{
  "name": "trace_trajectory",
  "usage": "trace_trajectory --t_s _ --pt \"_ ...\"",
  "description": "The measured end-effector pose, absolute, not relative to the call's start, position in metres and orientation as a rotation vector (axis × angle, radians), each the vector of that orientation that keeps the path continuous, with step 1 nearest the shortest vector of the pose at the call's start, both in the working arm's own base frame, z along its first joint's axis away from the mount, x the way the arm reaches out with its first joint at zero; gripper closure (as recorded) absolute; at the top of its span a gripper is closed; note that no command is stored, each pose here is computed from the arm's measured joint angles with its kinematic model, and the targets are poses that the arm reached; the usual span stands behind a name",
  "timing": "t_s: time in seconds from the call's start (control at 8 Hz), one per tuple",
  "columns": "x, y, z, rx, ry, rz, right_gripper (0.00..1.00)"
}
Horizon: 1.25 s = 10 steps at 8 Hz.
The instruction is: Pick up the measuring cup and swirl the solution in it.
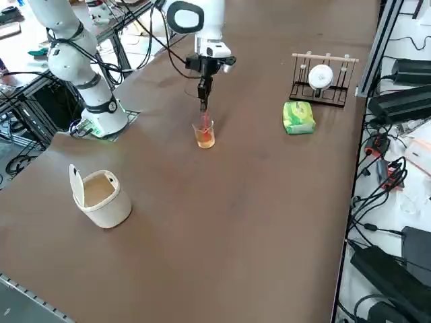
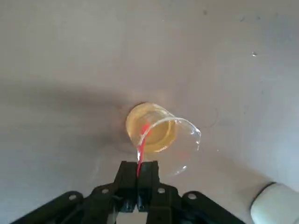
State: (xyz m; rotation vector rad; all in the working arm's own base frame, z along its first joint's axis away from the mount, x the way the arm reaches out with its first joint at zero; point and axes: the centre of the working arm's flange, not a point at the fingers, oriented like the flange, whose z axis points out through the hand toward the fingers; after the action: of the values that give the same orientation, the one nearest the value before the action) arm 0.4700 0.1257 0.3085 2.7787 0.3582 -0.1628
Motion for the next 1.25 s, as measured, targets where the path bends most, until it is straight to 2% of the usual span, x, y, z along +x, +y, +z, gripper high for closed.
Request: trace_trajectory --t_s 0.5,1.0,1.25 --pt "0.477 0.094 0.299 2.763 0.491 -0.252 0.98" --pt "0.508 0.097 0.311 2.88 0.384 -0.225 0.98" --pt "0.509 0.1 0.307 2.933 0.325 -0.269 0.98"
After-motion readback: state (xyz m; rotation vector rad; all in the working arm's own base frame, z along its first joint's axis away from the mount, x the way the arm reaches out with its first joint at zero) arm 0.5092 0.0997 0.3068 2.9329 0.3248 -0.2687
